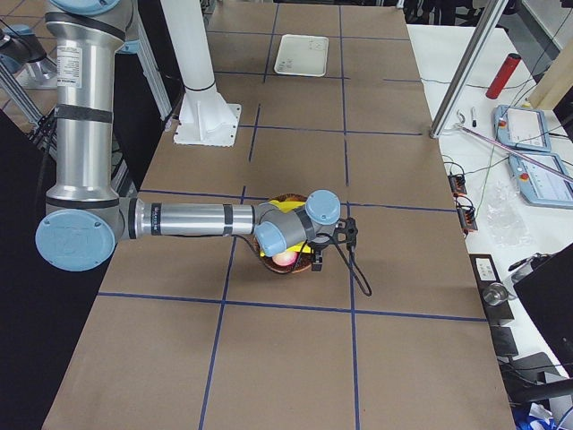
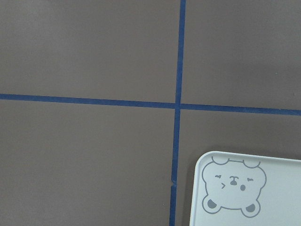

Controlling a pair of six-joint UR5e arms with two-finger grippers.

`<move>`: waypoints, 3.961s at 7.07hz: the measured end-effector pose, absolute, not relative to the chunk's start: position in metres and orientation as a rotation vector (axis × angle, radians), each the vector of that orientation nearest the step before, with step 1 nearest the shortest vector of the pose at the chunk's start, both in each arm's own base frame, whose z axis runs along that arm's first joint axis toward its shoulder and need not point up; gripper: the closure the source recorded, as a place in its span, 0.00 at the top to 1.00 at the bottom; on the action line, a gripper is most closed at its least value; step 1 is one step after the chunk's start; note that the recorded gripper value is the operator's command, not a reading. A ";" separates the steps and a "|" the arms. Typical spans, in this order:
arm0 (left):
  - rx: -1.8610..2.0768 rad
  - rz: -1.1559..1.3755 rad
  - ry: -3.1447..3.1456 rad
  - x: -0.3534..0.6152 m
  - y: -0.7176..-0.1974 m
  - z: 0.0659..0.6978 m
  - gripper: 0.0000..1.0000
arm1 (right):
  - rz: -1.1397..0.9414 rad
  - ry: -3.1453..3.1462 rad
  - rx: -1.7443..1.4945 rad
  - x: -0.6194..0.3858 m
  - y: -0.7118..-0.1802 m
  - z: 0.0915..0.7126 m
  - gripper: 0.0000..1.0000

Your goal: Transfer all bananas from basket to plate

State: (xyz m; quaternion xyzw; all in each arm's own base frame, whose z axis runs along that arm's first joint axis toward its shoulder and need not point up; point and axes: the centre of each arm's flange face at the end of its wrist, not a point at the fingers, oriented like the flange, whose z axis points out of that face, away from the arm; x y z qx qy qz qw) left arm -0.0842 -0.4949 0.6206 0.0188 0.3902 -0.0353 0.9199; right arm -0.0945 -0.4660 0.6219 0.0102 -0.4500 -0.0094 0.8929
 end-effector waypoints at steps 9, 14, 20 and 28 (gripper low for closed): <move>0.051 -0.069 0.802 -0.084 -0.495 0.613 1.00 | -0.105 -0.957 -0.034 -0.133 -0.450 0.623 0.00; 0.051 -0.087 0.842 -0.082 -0.495 0.604 1.00 | -0.061 -1.128 -0.019 -0.080 -0.434 0.575 0.00; 0.100 -0.117 0.913 -0.001 -0.536 0.524 1.00 | 0.182 -1.250 0.079 -0.162 -0.544 0.298 0.00; -0.147 -0.842 1.432 0.296 -0.518 0.284 1.00 | 0.697 -1.489 0.411 -0.415 -0.408 0.122 0.00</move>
